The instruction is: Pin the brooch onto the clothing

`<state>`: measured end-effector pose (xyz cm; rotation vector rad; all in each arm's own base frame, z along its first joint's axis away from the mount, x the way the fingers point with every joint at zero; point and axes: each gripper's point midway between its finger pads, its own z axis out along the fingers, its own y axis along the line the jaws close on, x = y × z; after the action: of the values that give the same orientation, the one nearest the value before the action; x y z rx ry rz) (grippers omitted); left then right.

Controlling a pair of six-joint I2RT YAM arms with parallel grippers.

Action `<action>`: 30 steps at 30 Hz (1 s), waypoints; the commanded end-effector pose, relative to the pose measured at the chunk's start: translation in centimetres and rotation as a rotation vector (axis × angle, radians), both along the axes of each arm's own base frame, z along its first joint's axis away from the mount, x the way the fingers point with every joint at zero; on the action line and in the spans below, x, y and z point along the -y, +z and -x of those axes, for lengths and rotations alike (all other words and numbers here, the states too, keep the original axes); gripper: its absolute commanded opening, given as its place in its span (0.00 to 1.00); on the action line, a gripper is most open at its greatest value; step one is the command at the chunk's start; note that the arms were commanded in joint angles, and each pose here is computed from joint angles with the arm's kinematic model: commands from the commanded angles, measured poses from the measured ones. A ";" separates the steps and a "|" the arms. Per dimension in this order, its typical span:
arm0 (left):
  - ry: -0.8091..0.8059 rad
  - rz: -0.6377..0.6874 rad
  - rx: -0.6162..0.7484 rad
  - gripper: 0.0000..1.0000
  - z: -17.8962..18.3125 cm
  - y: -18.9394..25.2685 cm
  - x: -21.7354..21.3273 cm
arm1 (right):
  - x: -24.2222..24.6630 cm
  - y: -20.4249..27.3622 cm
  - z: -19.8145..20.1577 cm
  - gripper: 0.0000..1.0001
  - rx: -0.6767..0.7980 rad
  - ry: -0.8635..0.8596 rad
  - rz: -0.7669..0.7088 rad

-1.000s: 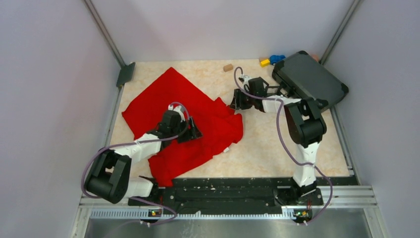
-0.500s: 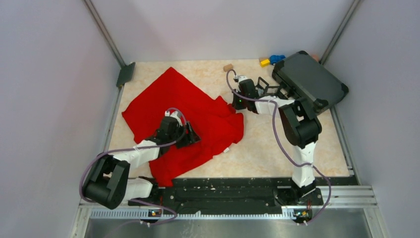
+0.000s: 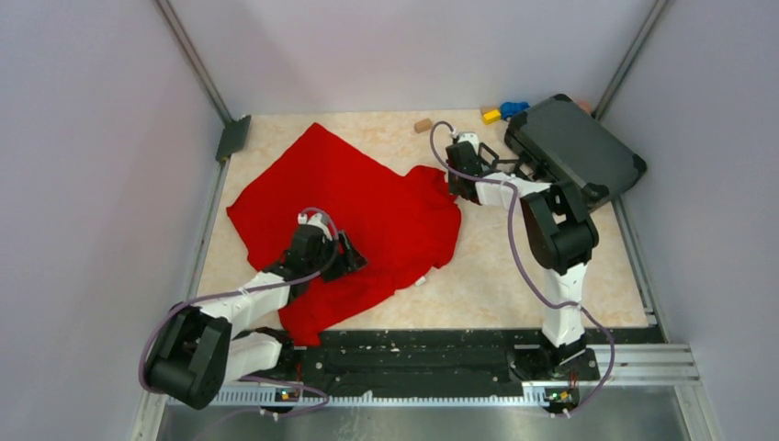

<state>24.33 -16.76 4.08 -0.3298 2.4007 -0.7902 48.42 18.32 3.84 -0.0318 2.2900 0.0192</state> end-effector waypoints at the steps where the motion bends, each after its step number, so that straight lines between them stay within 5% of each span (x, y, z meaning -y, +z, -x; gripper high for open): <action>1: 0.024 -0.033 -0.041 0.70 1.2 -1.1 -1.0 | 1.3 3.5 -1.6 0.00 0.093 -0.082 0.025; 17: 0.014 -0.023 -0.014 0.72 1.6 0.7 -1.0 | 1.9 4.4 -3.7 0.00 0.111 -0.075 0.103; 18: -0.002 -0.019 0.002 0.72 1.5 1.2 -0.8 | 1.6 4.5 -3.6 0.03 0.106 -0.059 0.099; 21: -0.080 -0.011 0.079 0.75 1.3 3.3 -0.1 | 0.2 5.8 -3.1 0.49 0.102 0.032 0.057; 23: -0.142 -0.024 0.139 0.76 1.3 5.2 0.4 | -1.1 7.4 -2.2 0.65 0.107 0.104 0.018; 30: -0.263 -0.208 0.243 0.74 3.1 7.4 1.5 | -4.1 13.4 5.1 0.71 0.131 0.216 -0.116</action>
<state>22.01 -17.89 10.19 -0.0028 2.3229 -0.7537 47.04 19.48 9.45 -0.1864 2.2635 0.0509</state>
